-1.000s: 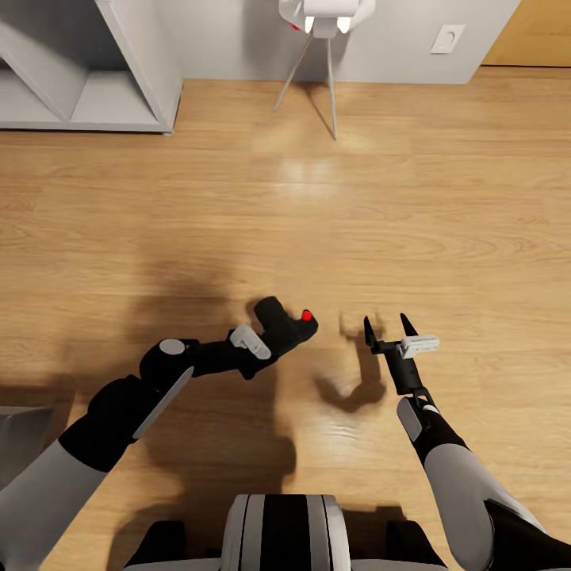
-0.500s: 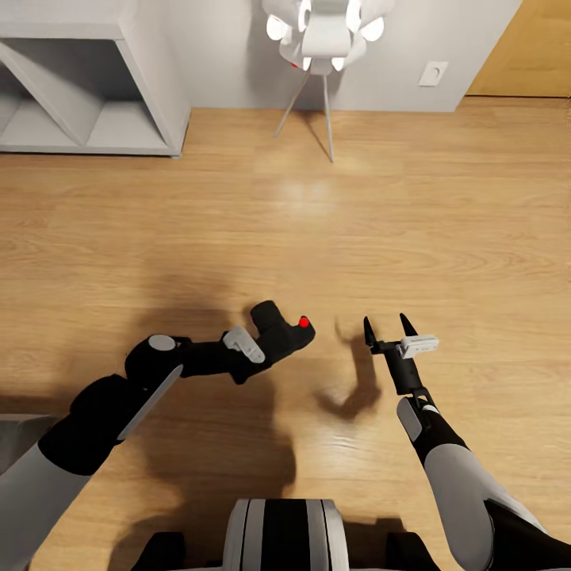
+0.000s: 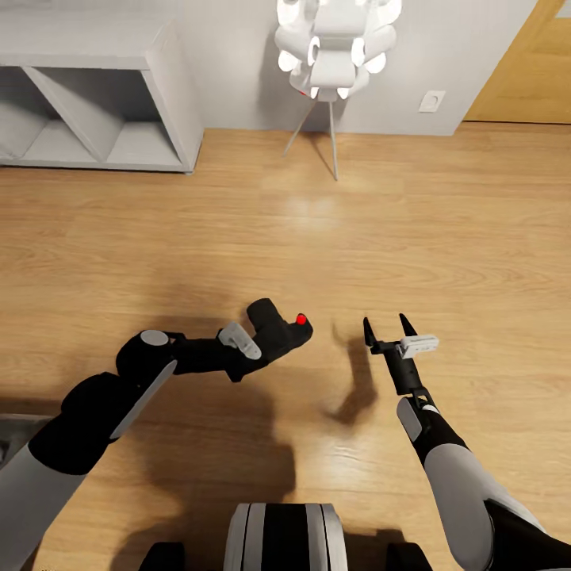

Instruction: Attach the digital camera to the camera tripod in the bedroom.

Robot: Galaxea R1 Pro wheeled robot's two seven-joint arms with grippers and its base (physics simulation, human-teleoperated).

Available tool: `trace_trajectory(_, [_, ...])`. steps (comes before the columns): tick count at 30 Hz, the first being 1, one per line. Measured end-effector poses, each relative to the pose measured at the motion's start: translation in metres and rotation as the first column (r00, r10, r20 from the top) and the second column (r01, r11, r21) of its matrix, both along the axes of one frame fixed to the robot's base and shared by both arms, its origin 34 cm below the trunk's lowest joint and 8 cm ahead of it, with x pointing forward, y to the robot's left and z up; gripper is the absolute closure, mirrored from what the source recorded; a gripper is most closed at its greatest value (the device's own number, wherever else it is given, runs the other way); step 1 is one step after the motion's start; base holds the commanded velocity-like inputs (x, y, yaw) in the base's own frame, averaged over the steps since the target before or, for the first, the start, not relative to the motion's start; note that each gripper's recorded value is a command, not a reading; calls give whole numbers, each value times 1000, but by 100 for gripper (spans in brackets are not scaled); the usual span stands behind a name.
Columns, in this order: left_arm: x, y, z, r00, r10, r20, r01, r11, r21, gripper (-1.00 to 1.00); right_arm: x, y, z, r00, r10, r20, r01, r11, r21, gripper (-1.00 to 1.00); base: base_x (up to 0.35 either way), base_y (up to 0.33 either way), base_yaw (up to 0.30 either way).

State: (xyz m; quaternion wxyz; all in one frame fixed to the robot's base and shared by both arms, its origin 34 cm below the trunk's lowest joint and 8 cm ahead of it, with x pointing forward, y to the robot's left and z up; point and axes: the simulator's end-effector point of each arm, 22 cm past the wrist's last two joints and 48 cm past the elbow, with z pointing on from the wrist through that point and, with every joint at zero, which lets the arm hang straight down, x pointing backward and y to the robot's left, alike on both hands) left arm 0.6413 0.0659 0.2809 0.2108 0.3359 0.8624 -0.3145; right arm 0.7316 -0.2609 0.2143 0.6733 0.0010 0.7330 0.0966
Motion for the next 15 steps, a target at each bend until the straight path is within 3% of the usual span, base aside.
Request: trace_trajectory(15, [23,5,44,996,32,80,-30,999,-24,100,9,-3,25,1000,1,27,-1,1000,-1,-100,0,0,141])
